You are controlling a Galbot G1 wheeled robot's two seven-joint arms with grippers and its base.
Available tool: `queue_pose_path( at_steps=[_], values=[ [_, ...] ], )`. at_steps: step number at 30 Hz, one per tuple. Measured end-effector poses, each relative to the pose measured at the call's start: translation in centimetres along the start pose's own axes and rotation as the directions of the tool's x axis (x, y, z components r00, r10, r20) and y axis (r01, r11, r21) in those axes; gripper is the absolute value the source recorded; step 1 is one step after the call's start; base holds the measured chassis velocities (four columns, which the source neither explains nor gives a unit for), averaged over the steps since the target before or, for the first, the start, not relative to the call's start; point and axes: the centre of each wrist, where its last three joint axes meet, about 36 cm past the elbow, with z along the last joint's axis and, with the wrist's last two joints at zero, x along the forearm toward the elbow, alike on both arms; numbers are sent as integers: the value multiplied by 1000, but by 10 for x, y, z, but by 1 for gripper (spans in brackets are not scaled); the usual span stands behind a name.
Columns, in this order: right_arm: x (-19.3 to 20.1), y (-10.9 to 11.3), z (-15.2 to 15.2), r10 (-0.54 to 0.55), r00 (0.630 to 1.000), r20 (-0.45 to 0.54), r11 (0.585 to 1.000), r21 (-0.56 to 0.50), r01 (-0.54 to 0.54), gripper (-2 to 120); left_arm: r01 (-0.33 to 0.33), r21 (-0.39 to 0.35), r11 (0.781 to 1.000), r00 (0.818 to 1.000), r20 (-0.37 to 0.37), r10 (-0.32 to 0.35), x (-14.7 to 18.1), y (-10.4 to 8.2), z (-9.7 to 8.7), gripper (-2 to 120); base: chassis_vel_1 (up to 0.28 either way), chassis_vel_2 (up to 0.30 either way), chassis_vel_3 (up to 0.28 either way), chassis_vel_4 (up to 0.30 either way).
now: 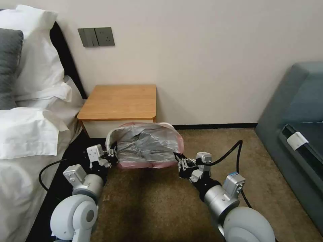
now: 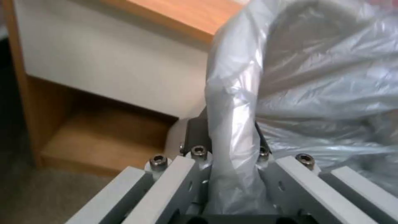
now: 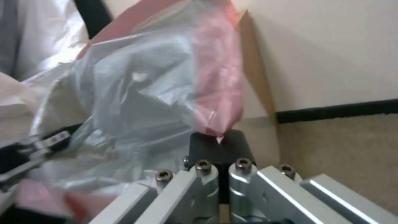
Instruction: Pick up the garbage bag from the table and place it over the trash can.
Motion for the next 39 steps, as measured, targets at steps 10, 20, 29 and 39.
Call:
queue_pose_path(
  at_steps=[10,20,29,39],
  values=[
    [-13,-13,7,51,997,52,996,66,-54,0,-12,33,999,999,-50,14,7,-1,1,4,0,0,0,0],
    [-1,-1,-9,22,998,65,999,35,-24,0,17,11,1000,999,-47,-17,4,5,1,3,0,0,0,0],
    [5,5,-9,20,999,39,999,39,-21,0,27,14,1000,998,-49,-27,1,5,3,3,0,0,0,0],
    [-2,-1,3,69,998,9,993,92,-69,0,17,41,999,999,-49,-15,0,2,-2,3,0,0,0,0]
  ],
)
